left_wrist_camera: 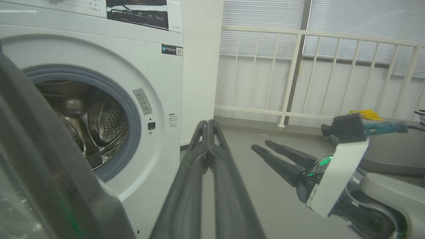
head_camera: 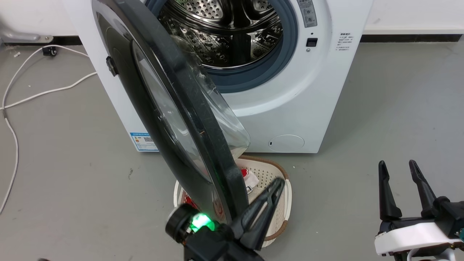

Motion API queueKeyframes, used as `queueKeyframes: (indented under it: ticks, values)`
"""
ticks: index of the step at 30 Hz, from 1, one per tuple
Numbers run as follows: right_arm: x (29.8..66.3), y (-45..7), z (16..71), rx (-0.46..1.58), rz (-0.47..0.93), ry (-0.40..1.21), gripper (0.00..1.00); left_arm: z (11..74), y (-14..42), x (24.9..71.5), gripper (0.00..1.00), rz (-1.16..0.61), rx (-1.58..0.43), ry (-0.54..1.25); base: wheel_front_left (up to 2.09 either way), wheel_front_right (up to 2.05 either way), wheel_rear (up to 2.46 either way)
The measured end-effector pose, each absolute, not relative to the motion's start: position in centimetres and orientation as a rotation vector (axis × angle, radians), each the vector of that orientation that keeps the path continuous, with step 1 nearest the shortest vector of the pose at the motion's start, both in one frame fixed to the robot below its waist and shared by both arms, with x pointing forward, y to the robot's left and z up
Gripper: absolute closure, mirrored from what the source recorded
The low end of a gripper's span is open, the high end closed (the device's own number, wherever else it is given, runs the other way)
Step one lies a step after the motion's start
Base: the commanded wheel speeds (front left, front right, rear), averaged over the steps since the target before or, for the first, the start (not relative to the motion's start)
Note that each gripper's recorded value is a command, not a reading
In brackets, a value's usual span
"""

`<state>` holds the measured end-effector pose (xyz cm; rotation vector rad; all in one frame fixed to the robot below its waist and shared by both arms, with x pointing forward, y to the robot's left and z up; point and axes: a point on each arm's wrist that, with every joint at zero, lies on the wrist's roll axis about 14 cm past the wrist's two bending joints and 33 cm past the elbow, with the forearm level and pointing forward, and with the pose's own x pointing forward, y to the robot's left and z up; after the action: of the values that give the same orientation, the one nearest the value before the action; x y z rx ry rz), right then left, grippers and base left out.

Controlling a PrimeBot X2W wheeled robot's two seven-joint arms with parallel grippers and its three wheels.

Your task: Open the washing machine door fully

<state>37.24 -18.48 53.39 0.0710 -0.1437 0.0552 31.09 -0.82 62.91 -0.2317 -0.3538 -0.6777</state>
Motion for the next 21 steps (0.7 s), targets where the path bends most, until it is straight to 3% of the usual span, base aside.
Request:
queueKeyframes:
  ticks: [9,21]
  values:
    - [37.6,-18.3,52.9,0.081,0.058,-0.129,0.00,55.3,-0.8,31.5,1.00,-0.652,-0.219,-0.113,0.00,0.00,0.00]
    - [37.9,-19.1,52.3,0.090,0.035,-0.113,0.00,55.5,0.0,35.5,1.00,-0.573,-0.192,-0.169,0.00,0.00,0.00]
